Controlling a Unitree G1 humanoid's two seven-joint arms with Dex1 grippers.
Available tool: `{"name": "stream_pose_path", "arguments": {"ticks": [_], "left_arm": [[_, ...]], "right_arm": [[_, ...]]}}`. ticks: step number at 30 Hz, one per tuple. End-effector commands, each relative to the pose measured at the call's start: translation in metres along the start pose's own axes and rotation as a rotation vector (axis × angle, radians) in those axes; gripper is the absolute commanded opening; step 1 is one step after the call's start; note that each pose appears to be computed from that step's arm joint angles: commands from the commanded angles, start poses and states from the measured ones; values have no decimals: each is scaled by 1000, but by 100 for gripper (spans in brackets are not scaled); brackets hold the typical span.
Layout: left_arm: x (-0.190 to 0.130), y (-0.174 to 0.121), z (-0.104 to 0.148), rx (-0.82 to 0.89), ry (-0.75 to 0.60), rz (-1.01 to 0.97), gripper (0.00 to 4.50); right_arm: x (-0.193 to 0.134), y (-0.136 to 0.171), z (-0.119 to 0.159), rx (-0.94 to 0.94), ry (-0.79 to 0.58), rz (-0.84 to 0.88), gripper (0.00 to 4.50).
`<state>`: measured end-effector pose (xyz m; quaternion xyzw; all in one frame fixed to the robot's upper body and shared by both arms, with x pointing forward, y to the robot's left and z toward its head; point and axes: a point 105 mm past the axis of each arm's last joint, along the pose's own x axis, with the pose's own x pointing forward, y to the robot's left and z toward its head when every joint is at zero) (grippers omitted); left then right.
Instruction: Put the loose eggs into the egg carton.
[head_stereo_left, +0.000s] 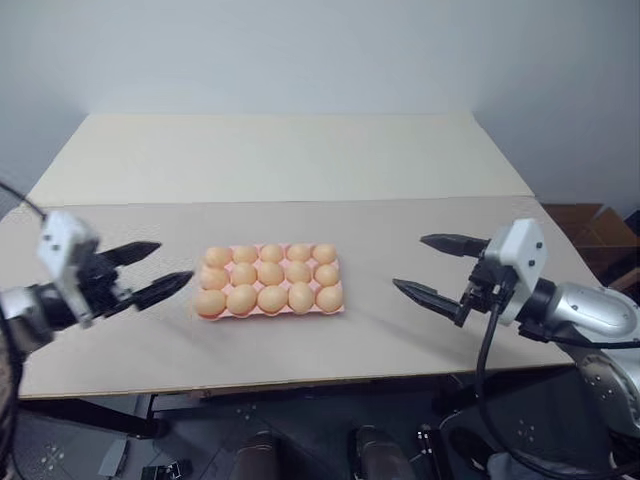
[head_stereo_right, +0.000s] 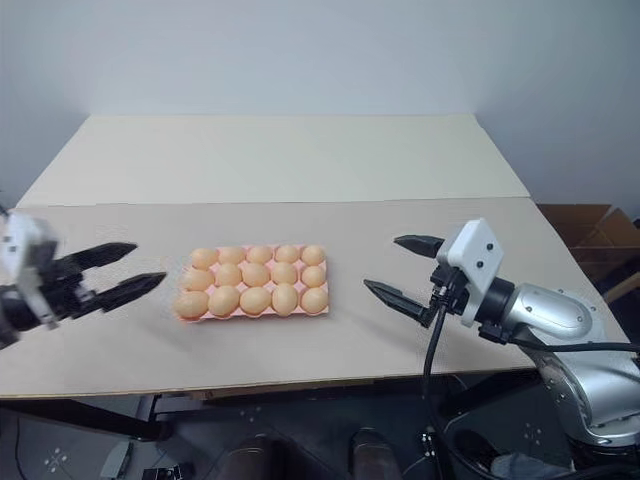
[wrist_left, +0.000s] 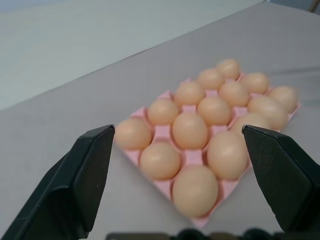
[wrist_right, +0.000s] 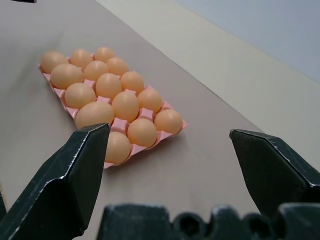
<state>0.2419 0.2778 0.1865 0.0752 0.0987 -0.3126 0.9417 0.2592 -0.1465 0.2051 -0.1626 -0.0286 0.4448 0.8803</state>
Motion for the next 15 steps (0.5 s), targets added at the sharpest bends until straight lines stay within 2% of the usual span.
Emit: {"name": "stream_pose_path", "arguments": {"ticks": [1, 7, 15], "left_arm": [[-23, -2, -4, 18, 7, -2, 443], [-36, -14, -33, -62, 50, 43, 443], [-42, -22, -25, -95, -21, 61, 443]], "right_arm": [[-8, -4, 7, -42, -24, 5, 450], [-14, -11, -6, -22, 10, -10, 450], [-17, -13, -11, -20, 23, -14, 450]]}}
